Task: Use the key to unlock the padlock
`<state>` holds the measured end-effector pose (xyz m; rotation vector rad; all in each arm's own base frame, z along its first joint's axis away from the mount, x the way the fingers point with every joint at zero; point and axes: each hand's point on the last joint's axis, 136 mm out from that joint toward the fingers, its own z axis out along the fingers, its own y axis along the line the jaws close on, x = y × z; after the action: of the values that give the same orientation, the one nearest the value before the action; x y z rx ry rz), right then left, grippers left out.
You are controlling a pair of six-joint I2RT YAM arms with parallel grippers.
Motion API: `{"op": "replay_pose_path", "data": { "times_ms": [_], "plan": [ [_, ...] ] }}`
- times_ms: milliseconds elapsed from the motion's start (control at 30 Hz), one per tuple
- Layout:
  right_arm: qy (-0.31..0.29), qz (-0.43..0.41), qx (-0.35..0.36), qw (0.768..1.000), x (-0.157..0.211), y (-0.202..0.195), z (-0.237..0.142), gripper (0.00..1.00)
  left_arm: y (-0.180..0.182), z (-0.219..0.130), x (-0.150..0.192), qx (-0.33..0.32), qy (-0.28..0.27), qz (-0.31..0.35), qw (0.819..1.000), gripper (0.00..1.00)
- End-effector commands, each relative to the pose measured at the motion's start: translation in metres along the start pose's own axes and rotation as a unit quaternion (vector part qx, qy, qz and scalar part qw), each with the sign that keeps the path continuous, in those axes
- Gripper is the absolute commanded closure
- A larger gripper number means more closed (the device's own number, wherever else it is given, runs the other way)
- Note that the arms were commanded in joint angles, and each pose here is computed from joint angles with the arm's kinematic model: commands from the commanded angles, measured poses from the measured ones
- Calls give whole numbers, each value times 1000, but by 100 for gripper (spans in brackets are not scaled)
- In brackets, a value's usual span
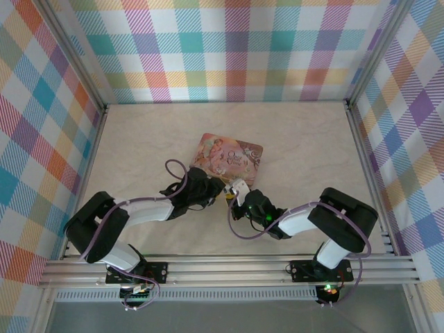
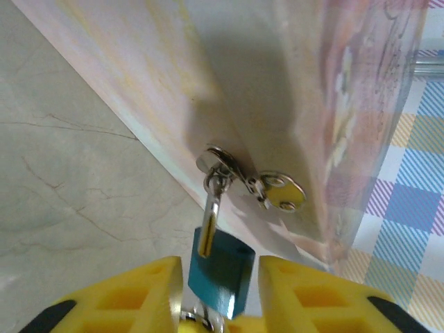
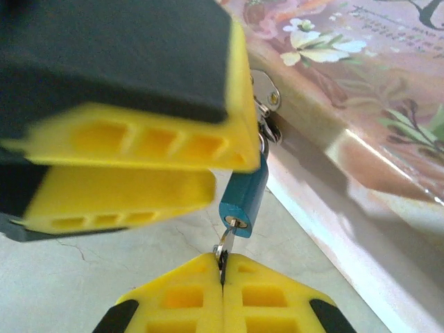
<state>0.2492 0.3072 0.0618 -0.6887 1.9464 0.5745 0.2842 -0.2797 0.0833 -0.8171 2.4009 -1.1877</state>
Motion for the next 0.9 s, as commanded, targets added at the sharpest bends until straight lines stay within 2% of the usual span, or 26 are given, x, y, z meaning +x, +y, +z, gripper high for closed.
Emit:
{"op": "replay_pose_path", "data": {
  "times_ms": [0, 300, 533, 667, 867],
  "plan": [
    [-11, 17, 11, 1000, -1, -6, -1, 100, -8, -13, -6, -5, -14, 26, 1000, 62],
    [-19, 27, 8, 999, -6, -5, -2, 100, -13, -36, -17, -32, -35, 79, 996, 51],
    [-21, 36, 10, 999, -7, -7, -1, 100, -28, -69, -35, -69, -74, 150, 983, 38],
    [-19, 50, 8, 999, -6, -7, -3, 100, -39, -81, -43, -65, -83, 160, 981, 33],
    [-16, 93, -5, 996, -6, -7, -2, 100, -48, -94, -53, -55, -96, 159, 981, 31]
  ]
}}
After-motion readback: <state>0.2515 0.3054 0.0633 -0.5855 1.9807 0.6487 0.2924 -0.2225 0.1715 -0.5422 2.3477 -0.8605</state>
